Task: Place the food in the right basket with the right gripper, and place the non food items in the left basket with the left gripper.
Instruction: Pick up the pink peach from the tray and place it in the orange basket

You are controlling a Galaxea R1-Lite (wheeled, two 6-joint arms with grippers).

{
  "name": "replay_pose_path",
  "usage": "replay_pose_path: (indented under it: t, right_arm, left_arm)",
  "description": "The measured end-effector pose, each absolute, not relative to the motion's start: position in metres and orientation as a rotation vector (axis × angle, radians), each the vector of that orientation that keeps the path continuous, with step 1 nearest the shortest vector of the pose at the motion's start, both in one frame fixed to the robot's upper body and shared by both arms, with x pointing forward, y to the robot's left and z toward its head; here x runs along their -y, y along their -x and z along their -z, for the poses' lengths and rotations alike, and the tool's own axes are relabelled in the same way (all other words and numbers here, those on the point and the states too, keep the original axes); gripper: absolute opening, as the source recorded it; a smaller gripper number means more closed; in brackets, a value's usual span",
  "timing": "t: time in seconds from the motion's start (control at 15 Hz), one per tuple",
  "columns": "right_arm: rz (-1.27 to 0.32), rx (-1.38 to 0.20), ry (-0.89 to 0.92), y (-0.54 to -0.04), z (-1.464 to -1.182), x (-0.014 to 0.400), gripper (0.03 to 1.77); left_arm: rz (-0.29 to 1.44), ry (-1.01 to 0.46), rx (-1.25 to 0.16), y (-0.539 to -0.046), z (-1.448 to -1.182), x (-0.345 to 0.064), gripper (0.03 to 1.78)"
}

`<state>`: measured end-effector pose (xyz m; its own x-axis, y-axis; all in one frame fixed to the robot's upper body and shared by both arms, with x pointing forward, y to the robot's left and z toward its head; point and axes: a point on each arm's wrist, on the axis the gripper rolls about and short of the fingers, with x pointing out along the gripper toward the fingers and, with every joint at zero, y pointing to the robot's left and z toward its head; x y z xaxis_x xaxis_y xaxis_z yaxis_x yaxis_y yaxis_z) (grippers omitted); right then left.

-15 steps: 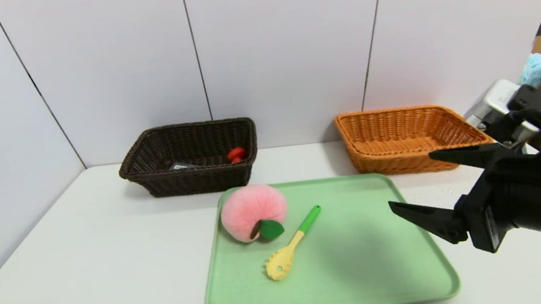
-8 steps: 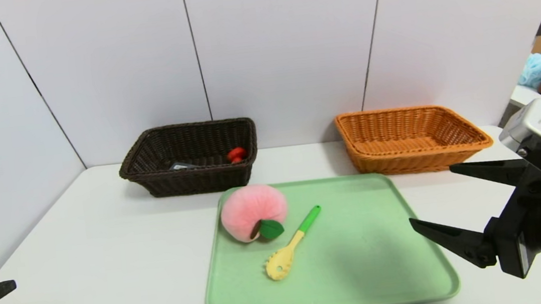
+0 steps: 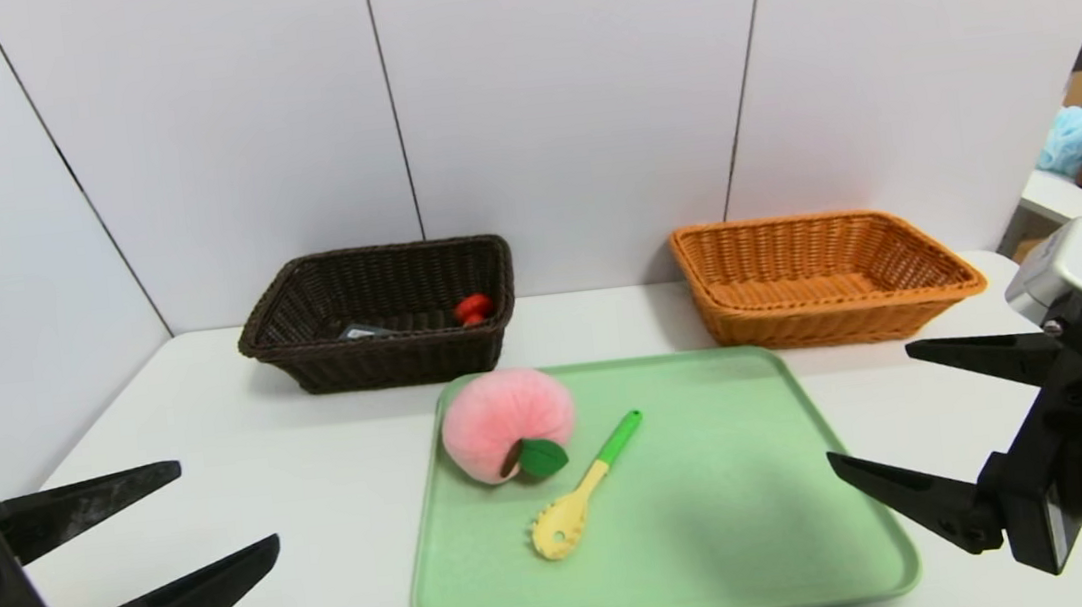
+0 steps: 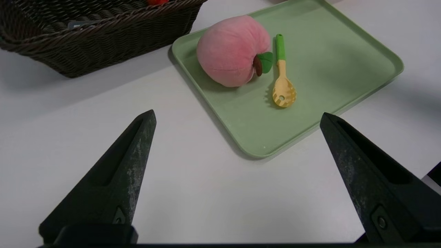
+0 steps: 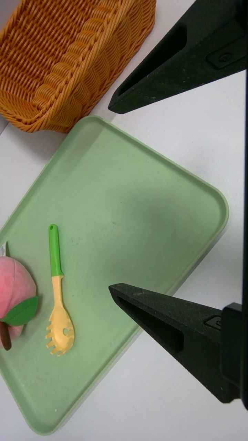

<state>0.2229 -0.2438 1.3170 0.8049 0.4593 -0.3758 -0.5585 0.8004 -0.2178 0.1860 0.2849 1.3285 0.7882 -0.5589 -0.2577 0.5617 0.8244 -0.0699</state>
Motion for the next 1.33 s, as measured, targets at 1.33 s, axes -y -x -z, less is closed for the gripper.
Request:
replay_pose_path:
  t: [1.33]
  right_arm:
    - [-0.569, -0.287, 0.331, -0.217, -1.319, 0.246, 1.69]
  left_arm:
    - [0.781, -0.145, -0.33, -0.274, -1.29, -0.153, 1.69]
